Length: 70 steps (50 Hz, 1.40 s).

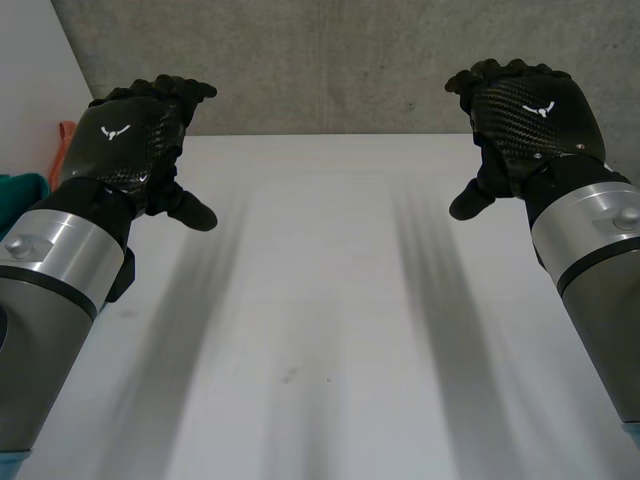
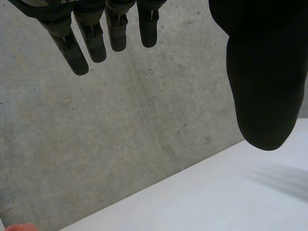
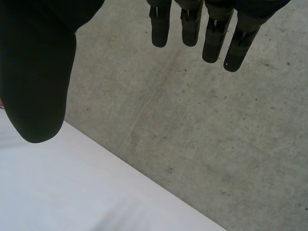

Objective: Fold the laundry.

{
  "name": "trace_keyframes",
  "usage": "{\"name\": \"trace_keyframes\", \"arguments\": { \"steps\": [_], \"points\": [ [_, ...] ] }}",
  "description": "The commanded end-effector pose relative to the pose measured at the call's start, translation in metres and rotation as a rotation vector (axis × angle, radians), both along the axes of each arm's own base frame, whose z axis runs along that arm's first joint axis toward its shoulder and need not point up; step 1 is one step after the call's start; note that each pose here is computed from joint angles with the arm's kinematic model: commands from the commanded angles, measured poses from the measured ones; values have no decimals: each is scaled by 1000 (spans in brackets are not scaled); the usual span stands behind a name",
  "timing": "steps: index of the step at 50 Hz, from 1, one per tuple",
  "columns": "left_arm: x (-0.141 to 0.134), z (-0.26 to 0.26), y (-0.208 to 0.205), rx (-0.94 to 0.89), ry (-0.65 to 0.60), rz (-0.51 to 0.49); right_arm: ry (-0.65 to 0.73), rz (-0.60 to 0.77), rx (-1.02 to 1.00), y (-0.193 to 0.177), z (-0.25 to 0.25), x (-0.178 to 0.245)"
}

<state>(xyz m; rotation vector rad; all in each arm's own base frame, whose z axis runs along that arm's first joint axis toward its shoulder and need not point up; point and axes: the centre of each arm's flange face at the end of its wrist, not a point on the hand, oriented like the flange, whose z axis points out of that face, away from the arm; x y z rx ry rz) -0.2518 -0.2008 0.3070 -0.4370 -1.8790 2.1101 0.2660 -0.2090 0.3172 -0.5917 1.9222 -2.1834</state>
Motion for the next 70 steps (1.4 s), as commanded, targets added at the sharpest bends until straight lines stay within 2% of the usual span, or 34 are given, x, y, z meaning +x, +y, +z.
{"name": "trace_keyframes", "arguments": {
  "steps": [1, 8, 12, 16, 20, 24, 26, 30, 37, 58, 63, 64, 67, 68, 70],
  "points": [
    [0, -1, 0, 0, -1, -1, 0, 2, 1, 0, -1, 0],
    [0, -3, -3, 6, -7, 6, 1, 4, 0, 0, -1, 1],
    [11, -11, -19, 23, -35, 65, 4, 5, 1, 0, -1, 0],
    [35, -28, -53, 53, -129, 182, 5, 5, 0, 0, -1, 0],
    [66, -62, -91, 123, -287, 302, 8, 6, -1, 0, -1, 1],
    [89, -93, -116, 198, -396, 365, 8, 20, -3, 0, 0, 2],
    [113, -123, -136, 274, -490, 416, 14, 34, 1, 0, -2, 3],
    [135, -150, -154, 322, -545, 460, 24, 46, 17, -2, -8, 6],
    [161, -167, -178, 313, -563, 525, 33, 48, 32, -3, -12, 7],
    [168, -179, -209, 267, -604, 555, 66, 49, 28, -2, -16, 7],
    [159, -170, -205, 238, -614, 538, 64, 47, 24, -2, -14, 6],
    [156, -163, -204, 219, -606, 538, 62, 46, 22, -3, -14, 6],
    [125, -132, -192, 131, -574, 485, 61, 47, 17, -3, -12, 7],
    [103, -124, -182, 99, -554, 435, 60, 47, 14, -3, -11, 7],
    [80, -117, -170, 78, -530, 379, 61, 47, 10, -3, -10, 7]
  ]
}}
